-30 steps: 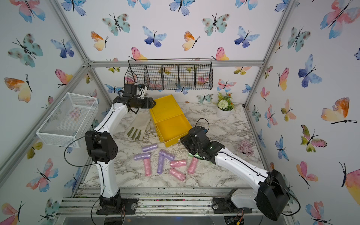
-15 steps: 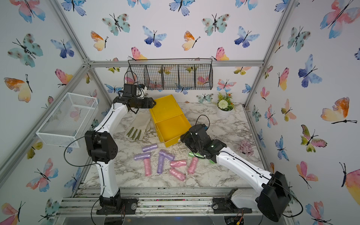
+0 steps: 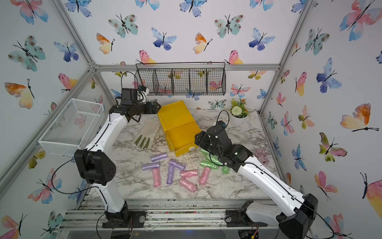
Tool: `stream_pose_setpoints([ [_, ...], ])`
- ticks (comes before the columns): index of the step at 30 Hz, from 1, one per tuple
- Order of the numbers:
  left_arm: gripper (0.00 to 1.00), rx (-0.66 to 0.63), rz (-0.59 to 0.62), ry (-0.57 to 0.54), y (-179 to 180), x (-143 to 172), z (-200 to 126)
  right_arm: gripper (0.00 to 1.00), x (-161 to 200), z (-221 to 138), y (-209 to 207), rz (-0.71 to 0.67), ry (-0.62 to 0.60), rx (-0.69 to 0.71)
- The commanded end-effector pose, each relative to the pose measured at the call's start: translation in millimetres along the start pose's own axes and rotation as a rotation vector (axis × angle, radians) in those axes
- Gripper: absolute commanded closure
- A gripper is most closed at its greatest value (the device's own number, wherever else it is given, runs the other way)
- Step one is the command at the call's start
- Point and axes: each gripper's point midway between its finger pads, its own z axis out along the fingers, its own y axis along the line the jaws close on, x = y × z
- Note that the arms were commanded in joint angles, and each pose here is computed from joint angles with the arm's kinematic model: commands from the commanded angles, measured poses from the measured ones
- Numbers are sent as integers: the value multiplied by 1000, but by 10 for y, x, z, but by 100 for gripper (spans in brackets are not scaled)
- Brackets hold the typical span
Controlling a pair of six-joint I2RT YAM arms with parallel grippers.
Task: Sort the rolls of trash bags by color and place them into the drawer
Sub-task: Open the drawer in the storage box, then pick up the roll of trash bags from the center of the board.
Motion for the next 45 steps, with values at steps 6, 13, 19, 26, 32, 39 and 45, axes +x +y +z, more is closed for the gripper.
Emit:
stream_pose_setpoints([
  [6, 8, -99, -49, -83, -7, 94, -846, 28, -153, -171, -629, -19, -19, 182],
  [13, 9, -192, -122, 27, 202, 827, -921, 34, 30, -150, -1085, 28, 27, 310],
  [19, 9, -243, -156, 90, 330, 1333, -946, 36, 203, -106, -1573, 119, 48, 422],
  [26, 9, -290, -185, 137, 430, 1675, -971, 33, 429, 77, -2022, 217, 109, 488],
  [32, 9, -285, -182, 143, 445, 1870, -983, 31, 480, 183, -2308, 251, 123, 553],
  [39, 8, -288, -173, 164, 475, 2034, -976, 30, 503, 317, -2535, 267, 150, 594],
  [45, 10, -272, -174, 170, 458, 2061, -968, 30, 574, 482, -2654, 282, 197, 584],
])
